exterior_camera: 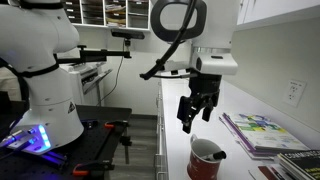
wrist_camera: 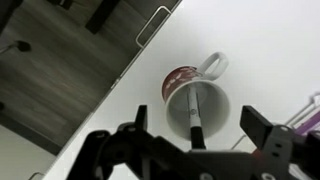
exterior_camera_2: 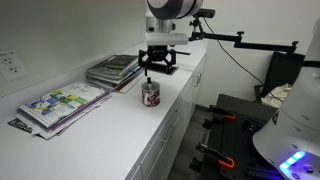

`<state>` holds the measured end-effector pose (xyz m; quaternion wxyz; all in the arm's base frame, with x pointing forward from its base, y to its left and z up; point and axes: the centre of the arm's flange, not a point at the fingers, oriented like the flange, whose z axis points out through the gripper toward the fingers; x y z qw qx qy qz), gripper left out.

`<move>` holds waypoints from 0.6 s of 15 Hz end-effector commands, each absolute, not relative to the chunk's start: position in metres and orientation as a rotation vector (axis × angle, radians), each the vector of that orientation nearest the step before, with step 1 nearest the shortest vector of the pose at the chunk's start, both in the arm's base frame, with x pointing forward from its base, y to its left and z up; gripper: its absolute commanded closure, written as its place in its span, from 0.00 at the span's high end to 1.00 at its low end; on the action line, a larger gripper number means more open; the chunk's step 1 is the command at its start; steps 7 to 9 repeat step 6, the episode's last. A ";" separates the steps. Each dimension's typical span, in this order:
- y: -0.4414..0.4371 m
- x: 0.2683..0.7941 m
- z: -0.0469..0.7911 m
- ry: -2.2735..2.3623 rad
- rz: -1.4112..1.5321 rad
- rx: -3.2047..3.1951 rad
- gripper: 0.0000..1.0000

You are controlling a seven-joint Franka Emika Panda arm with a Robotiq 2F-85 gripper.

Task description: Move the red mug to the right side of the countertop

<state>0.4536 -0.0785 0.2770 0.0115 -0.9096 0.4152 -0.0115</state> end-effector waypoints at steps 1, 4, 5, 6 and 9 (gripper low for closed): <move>-0.065 0.443 0.298 1.302 0.035 -2.854 1.00; -0.060 0.441 0.303 1.292 0.055 -2.864 1.00; -0.059 0.442 0.304 1.288 0.060 -2.870 1.00; -0.059 0.442 0.303 1.252 0.043 -2.884 1.00; -0.059 0.442 0.303 1.252 0.043 -2.884 1.00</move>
